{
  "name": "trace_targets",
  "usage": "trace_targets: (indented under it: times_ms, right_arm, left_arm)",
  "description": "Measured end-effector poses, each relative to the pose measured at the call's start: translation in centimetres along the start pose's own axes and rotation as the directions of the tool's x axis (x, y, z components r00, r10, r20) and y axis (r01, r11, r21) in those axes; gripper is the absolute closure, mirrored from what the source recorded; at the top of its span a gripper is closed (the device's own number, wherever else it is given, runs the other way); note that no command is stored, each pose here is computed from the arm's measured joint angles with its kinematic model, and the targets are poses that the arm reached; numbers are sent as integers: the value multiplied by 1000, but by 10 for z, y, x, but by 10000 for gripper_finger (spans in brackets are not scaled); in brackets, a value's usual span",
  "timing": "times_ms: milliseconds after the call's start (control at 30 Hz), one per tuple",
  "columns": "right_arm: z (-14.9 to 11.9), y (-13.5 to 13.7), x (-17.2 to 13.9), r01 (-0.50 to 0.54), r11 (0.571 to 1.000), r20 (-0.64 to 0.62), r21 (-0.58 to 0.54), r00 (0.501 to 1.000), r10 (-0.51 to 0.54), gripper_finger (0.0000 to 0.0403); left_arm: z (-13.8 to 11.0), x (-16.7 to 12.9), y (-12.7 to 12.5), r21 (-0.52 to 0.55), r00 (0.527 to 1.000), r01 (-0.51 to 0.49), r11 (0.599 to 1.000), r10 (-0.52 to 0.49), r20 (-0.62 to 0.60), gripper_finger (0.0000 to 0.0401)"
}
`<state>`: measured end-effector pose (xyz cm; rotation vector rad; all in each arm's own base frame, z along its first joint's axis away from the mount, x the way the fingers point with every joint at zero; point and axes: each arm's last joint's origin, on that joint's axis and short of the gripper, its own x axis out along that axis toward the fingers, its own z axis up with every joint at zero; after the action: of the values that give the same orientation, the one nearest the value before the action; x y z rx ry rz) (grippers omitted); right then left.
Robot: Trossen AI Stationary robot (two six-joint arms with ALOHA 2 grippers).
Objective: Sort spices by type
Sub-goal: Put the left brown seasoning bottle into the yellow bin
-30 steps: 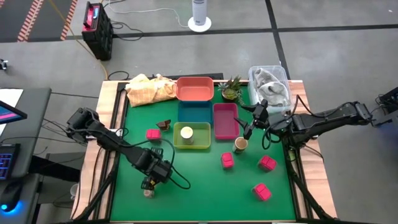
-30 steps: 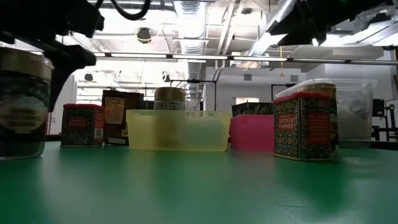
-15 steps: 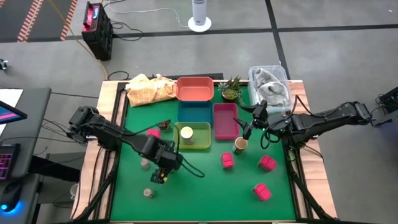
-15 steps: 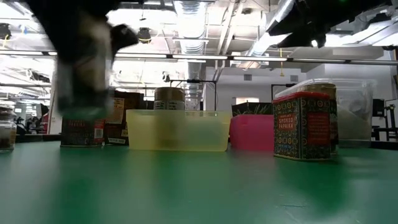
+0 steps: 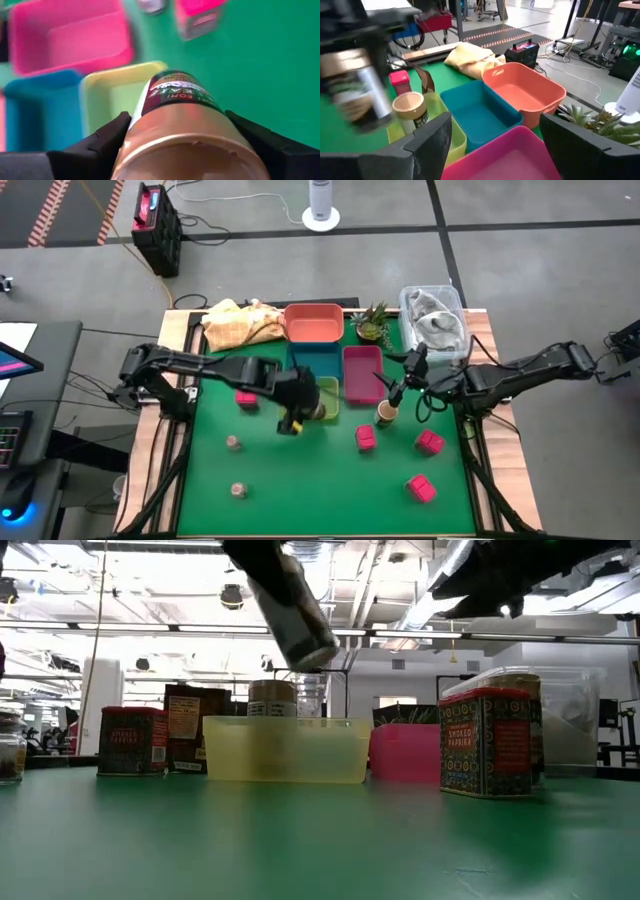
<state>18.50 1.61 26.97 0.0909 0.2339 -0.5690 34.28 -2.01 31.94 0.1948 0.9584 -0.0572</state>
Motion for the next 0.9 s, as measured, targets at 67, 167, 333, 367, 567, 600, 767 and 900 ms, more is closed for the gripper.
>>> trace_targets:
  times_ms: [67,167,333,367,567,600,767,900]
  right_arm:
    - [0,-1,-3,-6,1000,2,-4,1000,6,76]
    - [1,-2,-5,-9,1000,5,-10,1000,9,76]
    - [1,-2,-4,-6,1000,3,-12,1000,6,76]
    - [0,-2,-4,-5,1000,1,-14,1000,5,76]
    - [0,0,-6,-21,1000,0,-22,1000,21,76]
    - [0,1,-6,-22,1000,0,-22,1000,22,76]
    - [0,1,-7,-25,999,-1,-23,1000,25,76]
    - [0,1,-7,-25,999,0,-23,1000,25,76]
  left_arm:
    - [1,6,13,-25,1000,-26,999,26,11,130]
    - [4,14,28,-55,998,-49,997,50,22,130]
    - [14,39,40,-40,999,-35,999,34,-28,129]
    - [15,45,40,-28,998,-30,999,29,-52,128]
    - [21,67,48,18,979,-36,999,39,-198,127]
    - [19,70,50,15,972,-34,999,37,-231,127]
    - [7,91,57,15,932,-3,1000,8,-363,126]
    - [3,100,56,26,917,17,1000,-5,-399,125]
